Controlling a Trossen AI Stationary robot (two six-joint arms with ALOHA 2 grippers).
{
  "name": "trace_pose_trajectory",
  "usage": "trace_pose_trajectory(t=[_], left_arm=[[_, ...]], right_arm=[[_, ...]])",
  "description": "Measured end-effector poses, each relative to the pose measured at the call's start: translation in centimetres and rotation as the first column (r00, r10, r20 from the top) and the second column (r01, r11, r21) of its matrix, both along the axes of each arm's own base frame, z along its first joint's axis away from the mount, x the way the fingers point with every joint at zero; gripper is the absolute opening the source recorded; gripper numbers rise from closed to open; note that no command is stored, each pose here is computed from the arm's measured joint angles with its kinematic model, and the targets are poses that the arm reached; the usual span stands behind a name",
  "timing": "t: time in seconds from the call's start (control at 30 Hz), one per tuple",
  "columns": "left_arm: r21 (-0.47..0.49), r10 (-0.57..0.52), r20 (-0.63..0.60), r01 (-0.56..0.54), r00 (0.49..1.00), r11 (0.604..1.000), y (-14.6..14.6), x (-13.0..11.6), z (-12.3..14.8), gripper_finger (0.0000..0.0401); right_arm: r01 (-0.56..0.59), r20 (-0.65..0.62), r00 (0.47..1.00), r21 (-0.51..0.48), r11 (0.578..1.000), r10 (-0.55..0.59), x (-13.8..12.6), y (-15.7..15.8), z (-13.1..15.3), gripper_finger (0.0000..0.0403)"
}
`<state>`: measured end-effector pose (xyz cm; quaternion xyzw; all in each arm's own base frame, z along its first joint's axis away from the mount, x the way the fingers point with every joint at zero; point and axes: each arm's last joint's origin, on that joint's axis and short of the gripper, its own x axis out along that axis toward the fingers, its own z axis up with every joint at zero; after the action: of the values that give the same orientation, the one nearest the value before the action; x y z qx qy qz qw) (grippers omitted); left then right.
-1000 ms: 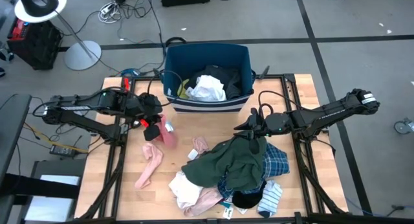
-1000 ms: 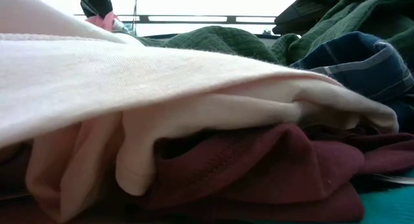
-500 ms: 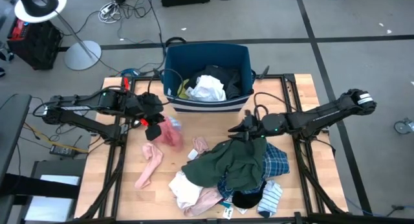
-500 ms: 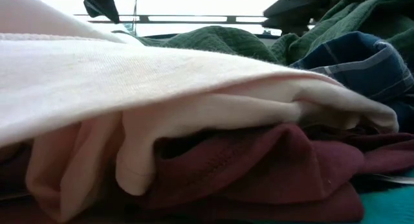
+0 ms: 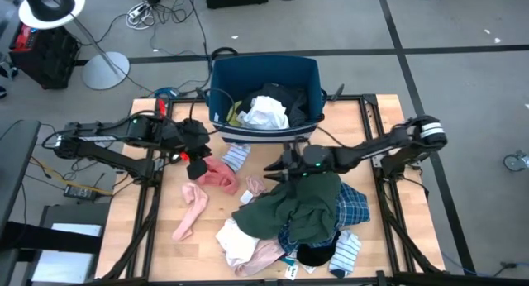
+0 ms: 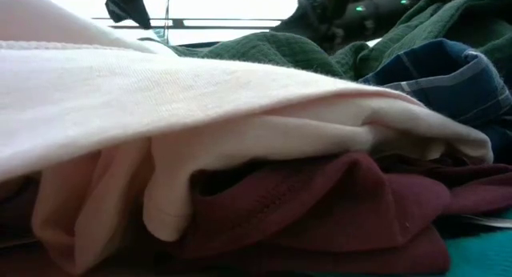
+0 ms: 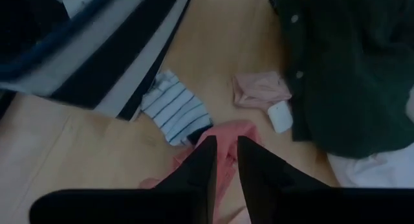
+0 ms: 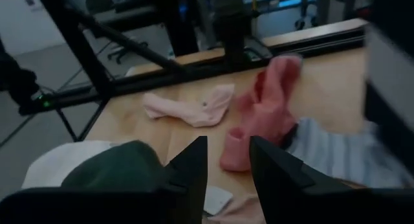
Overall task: Sort clothes
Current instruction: Put the dark pink boxer into the laundry organizer
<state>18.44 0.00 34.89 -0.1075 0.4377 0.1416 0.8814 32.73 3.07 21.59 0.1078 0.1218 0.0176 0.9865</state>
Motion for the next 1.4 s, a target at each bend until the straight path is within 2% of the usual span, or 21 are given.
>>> trace_pose_trajectory(t=[0.17,0.33,0.5,0.73,0.97,1.4], left_arm=[[0.002,0.003,-0.13,-0.002,0.991,1.0,0.0,0.1,-4.4,0.0067],[0.009,-0.002,-0.154,0.004,0.988,1.0,0.0,0.5,-8.8,0.0067],[-0.004,-0.035,-0.132,0.035,0.991,0.999,-0.1,0.7,-11.5,0.0076],[0.039,-0.07,-0.065,0.073,0.995,0.997,0.0,1.2,-12.6,0.0119],[0.187,-0.044,-0.081,0.058,0.996,0.981,0.4,1.2,-12.7,0.0149],[0.154,-0.064,-0.085,0.077,0.994,0.985,0.3,1.1,-12.8,0.0148]], right_arm=[[-0.082,-0.065,0.995,-0.005,0.997,0.082,2.2,0.5,-0.4,0.0122],[-0.088,-0.104,0.991,-0.009,0.996,0.087,2.7,0.5,-0.7,0.0122],[-0.089,-0.103,0.991,-0.009,0.996,0.087,2.6,0.5,-0.5,0.0124],[-0.095,-0.115,0.989,-0.006,0.995,0.093,2.6,0.5,-0.7,0.0125],[-0.107,-0.124,0.987,-0.001,0.994,0.106,2.6,0.5,-0.8,0.0123],[-0.117,-0.125,0.985,0.004,0.993,0.116,2.6,0.6,-0.8,0.0123]])
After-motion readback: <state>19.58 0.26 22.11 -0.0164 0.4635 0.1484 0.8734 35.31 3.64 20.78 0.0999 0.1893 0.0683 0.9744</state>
